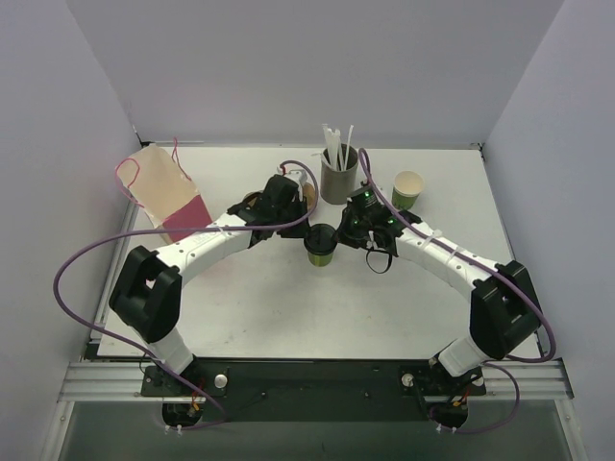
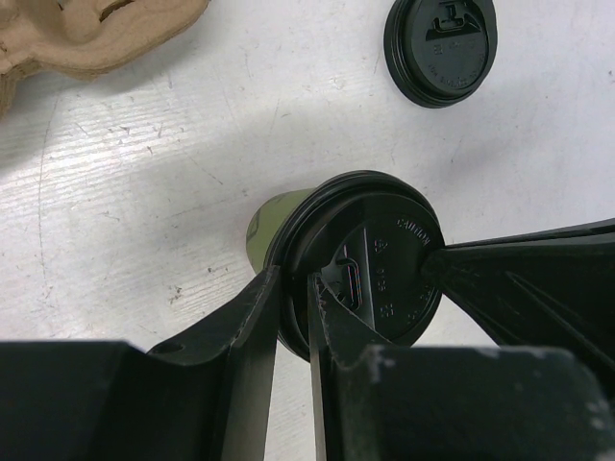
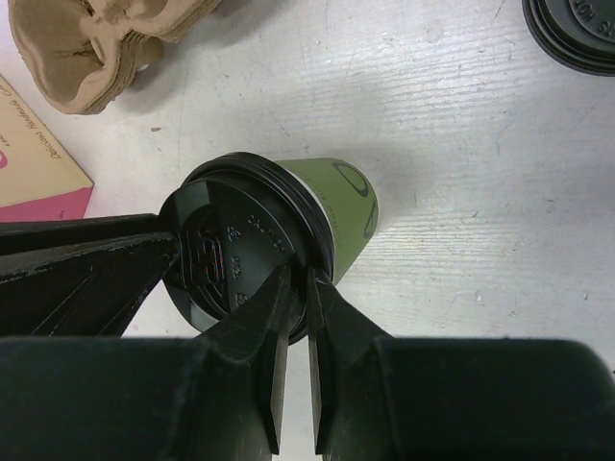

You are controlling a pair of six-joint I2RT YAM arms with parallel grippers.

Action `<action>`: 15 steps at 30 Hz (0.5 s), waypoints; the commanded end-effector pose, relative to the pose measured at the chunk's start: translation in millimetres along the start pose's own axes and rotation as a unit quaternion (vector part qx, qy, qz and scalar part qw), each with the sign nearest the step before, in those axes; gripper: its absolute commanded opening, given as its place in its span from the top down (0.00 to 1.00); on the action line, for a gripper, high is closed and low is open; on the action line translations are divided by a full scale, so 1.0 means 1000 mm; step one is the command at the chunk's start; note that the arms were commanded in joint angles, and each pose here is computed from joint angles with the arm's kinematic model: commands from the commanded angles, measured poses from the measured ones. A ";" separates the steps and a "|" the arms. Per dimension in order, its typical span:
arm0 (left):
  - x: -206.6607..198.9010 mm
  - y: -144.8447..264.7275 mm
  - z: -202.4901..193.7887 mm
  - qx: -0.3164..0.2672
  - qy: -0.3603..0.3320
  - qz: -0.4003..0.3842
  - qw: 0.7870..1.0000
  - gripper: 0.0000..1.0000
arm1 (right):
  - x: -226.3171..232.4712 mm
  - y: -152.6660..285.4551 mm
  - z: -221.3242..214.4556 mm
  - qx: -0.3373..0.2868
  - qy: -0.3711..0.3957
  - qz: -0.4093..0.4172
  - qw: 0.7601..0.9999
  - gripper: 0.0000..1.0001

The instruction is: Pack the takeout coffee

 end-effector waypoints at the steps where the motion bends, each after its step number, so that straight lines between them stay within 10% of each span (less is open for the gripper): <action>1: 0.001 -0.014 -0.055 0.111 0.005 -0.006 0.994 0.72 | -0.066 -0.013 -0.058 0.112 0.029 -0.128 0.985 0.93; 15: -0.006 0.003 -0.006 0.077 -0.034 -0.022 0.996 0.67 | 0.016 0.008 -0.003 0.062 0.041 -0.054 0.996 0.80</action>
Point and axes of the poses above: each gripper's point midway between its finger pads, its own y axis back along the fingers, its own x axis along the line the jaws close on, z = x × y, the point moved 3 cm from there along y, back along the fingers, and after that the axes turned 14 degrees about -y, right-handed, at the moved point
